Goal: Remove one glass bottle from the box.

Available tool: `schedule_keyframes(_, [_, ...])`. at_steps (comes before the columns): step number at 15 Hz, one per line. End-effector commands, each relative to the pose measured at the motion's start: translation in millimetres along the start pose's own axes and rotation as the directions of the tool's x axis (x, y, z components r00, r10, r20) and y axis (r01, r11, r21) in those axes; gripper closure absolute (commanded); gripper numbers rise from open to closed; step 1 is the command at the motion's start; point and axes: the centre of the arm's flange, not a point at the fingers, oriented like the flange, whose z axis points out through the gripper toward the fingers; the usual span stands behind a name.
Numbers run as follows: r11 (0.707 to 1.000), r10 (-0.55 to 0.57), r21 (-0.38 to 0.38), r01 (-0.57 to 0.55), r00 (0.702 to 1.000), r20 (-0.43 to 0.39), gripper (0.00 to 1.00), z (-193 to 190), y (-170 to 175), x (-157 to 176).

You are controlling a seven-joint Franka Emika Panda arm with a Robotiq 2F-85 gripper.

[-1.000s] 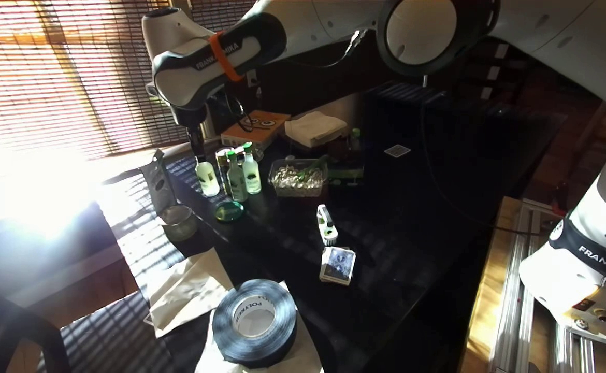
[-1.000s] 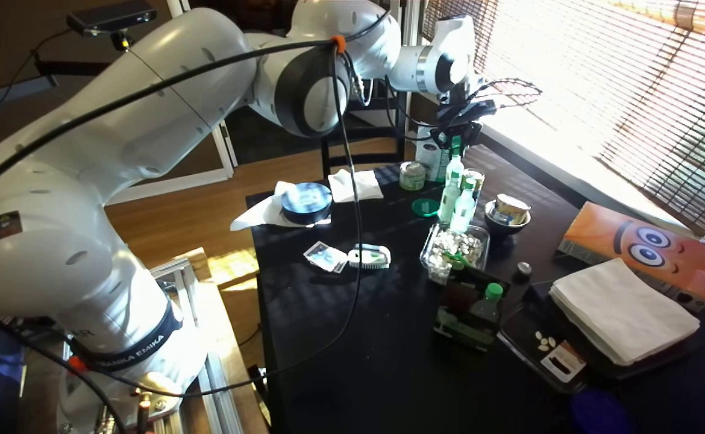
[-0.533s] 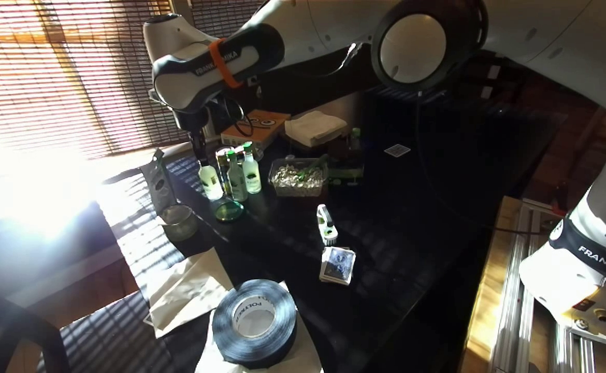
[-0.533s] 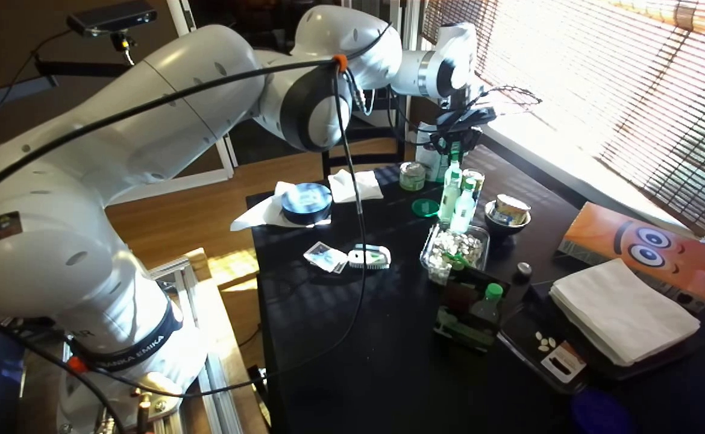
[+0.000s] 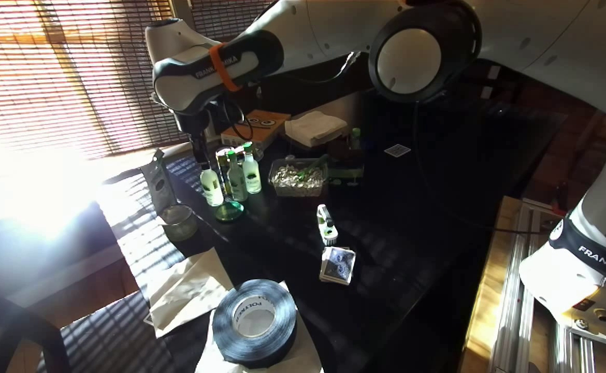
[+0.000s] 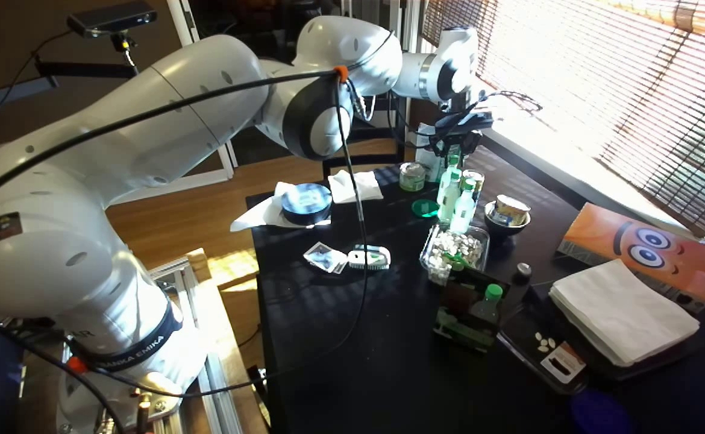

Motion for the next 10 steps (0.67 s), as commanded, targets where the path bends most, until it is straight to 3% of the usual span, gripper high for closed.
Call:
schedule_keyframes(1, [0.998, 0.054, -0.005, -0.055, 0.998, -0.019, 0.25, -10.2, 26.1, 27.3])
schedule_keyframes(4, [0.995, 0.079, -0.056, -0.081, 0.996, -0.051, 0.03, -47.1, 33.0, 25.8])
schedule_keyframes(9, [0.991, 0.116, -0.049, -0.128, 0.973, -0.199, 0.0, -133.6, 38.8, -3.1])
schedule_keyframes(10, [0.991, 0.091, -0.089, -0.105, 0.985, -0.149, 0.0, -107.4, 35.1, 5.5])
